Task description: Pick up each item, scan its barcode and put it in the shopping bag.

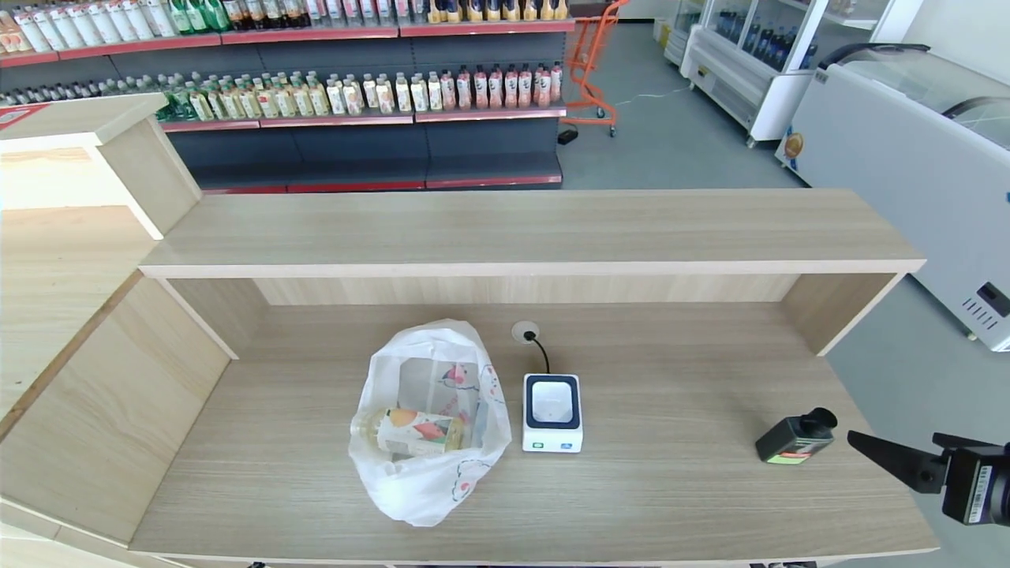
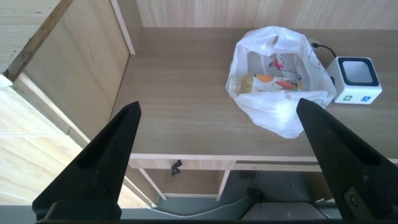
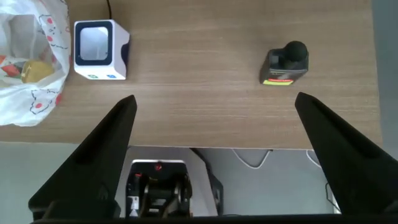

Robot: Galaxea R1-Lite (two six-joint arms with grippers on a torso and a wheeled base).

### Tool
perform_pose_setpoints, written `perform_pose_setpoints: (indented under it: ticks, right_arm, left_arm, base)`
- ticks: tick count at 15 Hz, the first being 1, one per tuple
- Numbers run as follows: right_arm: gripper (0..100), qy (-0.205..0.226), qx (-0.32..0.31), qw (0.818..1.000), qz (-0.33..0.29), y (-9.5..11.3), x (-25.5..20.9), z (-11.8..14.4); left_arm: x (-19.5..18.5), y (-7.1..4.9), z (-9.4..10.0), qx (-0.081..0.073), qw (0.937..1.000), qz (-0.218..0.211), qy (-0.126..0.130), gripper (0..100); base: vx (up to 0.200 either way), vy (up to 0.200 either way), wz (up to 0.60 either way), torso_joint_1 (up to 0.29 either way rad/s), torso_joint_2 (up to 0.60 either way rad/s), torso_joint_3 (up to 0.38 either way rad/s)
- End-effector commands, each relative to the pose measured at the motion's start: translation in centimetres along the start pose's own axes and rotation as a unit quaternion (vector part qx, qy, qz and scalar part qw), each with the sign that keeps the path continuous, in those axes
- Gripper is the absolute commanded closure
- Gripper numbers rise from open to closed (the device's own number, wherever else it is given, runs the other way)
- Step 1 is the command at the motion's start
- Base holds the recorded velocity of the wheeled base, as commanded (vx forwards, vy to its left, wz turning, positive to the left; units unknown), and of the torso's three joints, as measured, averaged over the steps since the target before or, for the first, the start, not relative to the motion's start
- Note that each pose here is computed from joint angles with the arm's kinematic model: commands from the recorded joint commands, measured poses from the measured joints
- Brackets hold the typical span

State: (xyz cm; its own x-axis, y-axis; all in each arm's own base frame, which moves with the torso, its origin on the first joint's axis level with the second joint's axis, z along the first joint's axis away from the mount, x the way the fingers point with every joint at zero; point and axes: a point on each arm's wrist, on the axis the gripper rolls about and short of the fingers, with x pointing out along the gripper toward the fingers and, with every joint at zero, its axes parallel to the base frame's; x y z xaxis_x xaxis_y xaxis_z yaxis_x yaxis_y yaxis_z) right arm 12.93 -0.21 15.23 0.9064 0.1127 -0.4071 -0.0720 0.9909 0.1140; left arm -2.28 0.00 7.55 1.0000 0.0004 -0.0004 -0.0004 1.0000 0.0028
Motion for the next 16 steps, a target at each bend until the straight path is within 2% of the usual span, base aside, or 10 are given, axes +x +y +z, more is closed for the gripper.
perform_pose_setpoints:
  ticks: [1, 2, 5, 7, 11, 14, 16]
  right_arm:
    - [0, 0.0, 0.005, 1.0, 0.001, 0.05, -0.35, -0.49]
    - [0, 0.002, 0.006, 1.0, 0.001, 0.04, -0.38, -0.62]
    - [0, 0.003, 0.005, 1.0, 0.005, 0.1, -0.34, -0.66]
    - [0, 0.005, 0.006, 1.0, 0.005, 0.1, -0.34, -0.72]
    - [0, 0.001, 0.006, 1.0, 0.0, 0.06, -0.51, -0.76]
    - [0, 0.0, 0.006, 1.0, 0.0, 0.07, -0.56, -0.79]
    - [0, 0.0, 0.005, 1.0, 0.0, 0.07, -0.59, -0.78]
  left_arm:
    - [0.0, 0.0, 0.0, 0.0, 1.0, 0.001, 0.0, 0]
    - [0.0, 0.0, 0.0, -0.001, 1.0, 0.001, 0.0, 0]
    - [0.0, 0.0, 0.0, -0.001, 1.0, -0.001, 0.0, 0]
    - [0.0, 0.0, 0.0, -0.006, 1.0, 0.001, 0.0, 0]
    - [0.0, 0.0, 0.0, -0.003, 1.0, 0.0, 0.0, 0]
    - [0.0, 0.0, 0.0, -0.001, 1.0, 0.0, 0.0, 0]
    - [0.0, 0.0, 0.0, 0.002, 1.0, 0.001, 0.0, 0]
  base:
    - [0.0, -0.2, 0.0, -0.007, 0.0, 0.007]
    - [0.0, -0.2, 0.0, 0.002, 0.0, 0.002]
    - [0.0, 0.0, 0.0, 0.0, 0.0, 0.0]
    - [-0.2, 0.0, 0.0, 0.005, 0.0, -0.007]
    - [-0.2, 0.0, 0.0, 0.006, 0.01, 0.001]
    - [0.0, 0.0, 0.0, 0.0, 0.0, 0.0]
    - [0.0, -0.2, 0.0, 0.01, 0.0, 0.0]
